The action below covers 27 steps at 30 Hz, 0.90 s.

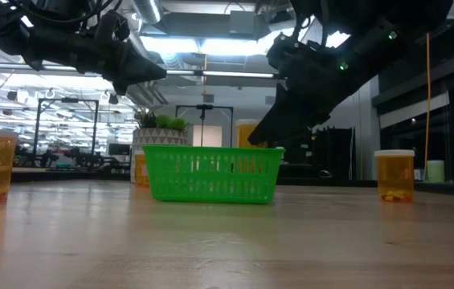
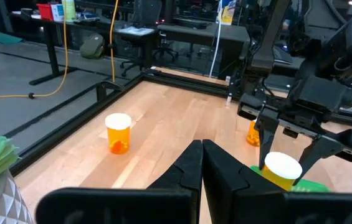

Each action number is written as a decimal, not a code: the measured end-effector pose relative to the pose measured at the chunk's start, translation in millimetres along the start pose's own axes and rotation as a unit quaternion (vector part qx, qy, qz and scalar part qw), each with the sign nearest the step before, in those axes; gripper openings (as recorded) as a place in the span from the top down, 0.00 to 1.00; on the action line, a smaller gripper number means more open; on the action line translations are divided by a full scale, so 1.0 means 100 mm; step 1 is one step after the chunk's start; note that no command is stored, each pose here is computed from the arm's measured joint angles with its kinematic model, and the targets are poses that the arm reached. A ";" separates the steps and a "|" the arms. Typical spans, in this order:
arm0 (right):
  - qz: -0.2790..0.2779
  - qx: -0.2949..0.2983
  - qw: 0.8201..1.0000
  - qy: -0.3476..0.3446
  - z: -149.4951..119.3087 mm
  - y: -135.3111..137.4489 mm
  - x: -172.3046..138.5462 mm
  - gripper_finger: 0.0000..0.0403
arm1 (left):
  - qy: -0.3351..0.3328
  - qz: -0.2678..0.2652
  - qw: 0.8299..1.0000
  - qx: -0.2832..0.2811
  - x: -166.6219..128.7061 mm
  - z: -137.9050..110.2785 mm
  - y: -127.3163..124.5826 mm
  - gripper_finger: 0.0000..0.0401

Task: Pick and place pill bottles into a basket
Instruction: Put the orange medicine bottle into the green bin

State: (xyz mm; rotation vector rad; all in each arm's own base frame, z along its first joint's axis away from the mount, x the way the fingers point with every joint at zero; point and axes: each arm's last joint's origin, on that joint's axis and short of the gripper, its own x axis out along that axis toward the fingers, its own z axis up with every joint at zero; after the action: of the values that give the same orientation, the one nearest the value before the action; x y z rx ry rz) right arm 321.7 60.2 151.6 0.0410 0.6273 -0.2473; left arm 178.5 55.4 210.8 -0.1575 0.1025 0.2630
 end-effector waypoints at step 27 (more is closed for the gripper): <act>0.000 -0.011 1.000 0.001 -0.08 0.02 0.09 0.49 | 0.000 0.000 1.000 0.000 0.00 0.00 0.00 0.99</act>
State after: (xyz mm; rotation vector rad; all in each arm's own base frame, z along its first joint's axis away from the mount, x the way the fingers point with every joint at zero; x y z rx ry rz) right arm 324.3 60.8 139.7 0.0200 0.6322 -0.2406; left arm 178.5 55.4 210.8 -0.1575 0.1026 0.2633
